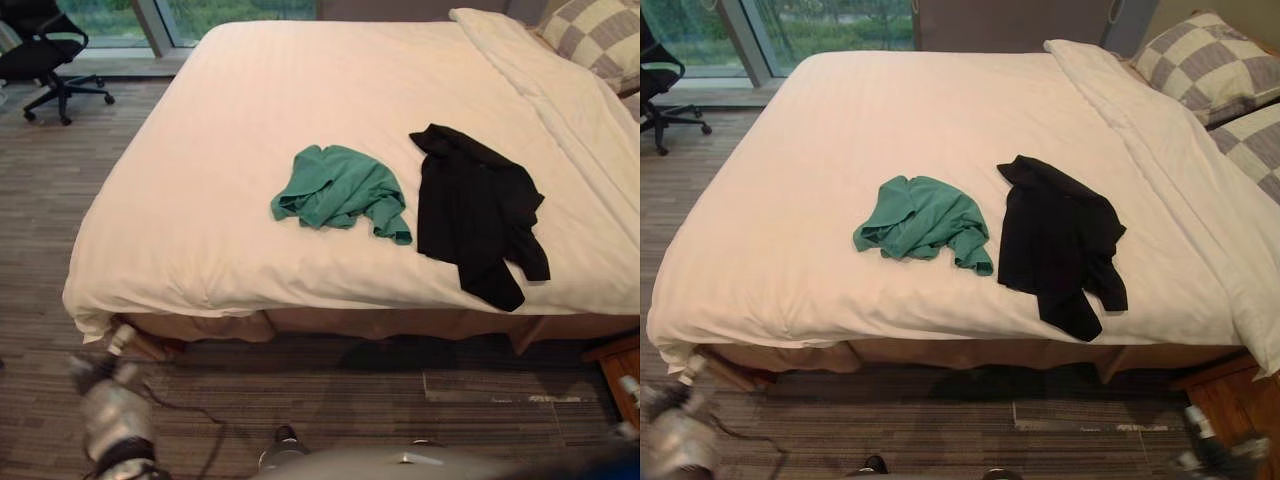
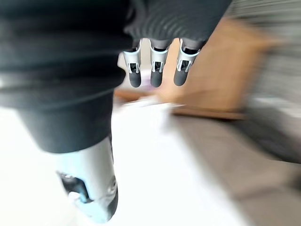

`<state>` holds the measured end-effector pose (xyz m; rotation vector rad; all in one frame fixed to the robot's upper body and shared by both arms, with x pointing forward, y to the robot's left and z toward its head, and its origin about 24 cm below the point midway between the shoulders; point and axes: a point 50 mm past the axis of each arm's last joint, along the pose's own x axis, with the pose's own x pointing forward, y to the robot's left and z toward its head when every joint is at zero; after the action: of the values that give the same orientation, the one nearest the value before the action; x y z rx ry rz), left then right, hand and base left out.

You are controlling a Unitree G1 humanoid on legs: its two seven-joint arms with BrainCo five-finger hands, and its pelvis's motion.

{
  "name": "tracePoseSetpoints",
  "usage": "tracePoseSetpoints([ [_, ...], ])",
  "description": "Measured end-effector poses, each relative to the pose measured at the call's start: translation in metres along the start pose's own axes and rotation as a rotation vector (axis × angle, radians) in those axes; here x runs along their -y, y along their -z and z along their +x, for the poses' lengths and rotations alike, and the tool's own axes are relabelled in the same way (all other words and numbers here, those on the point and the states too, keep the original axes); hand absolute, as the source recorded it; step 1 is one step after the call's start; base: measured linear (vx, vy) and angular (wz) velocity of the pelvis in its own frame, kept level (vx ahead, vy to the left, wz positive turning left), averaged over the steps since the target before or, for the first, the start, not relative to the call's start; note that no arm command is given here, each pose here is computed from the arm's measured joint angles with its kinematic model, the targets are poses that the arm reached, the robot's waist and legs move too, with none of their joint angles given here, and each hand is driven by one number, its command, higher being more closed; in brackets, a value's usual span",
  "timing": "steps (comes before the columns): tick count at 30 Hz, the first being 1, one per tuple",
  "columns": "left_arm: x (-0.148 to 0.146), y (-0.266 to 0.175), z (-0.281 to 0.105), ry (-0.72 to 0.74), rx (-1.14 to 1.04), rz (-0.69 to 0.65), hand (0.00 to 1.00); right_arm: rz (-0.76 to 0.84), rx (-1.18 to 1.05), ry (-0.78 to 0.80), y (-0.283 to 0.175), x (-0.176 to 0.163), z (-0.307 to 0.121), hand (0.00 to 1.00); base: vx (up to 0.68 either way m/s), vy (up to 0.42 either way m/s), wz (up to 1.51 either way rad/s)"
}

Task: Tidy the bed and pick cloth on bed and put in laundry

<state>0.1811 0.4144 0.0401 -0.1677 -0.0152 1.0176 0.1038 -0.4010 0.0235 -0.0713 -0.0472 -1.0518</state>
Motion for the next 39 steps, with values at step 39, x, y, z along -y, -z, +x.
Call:
tracePoseSetpoints([
  [39,0.281,-0.324,-0.083,0.33,1.189,0.488,0.0,0.287,0.629,-0.678,-0.199,-0.193,-0.023,0.0,-0.05,-0.004,-0.15],
])
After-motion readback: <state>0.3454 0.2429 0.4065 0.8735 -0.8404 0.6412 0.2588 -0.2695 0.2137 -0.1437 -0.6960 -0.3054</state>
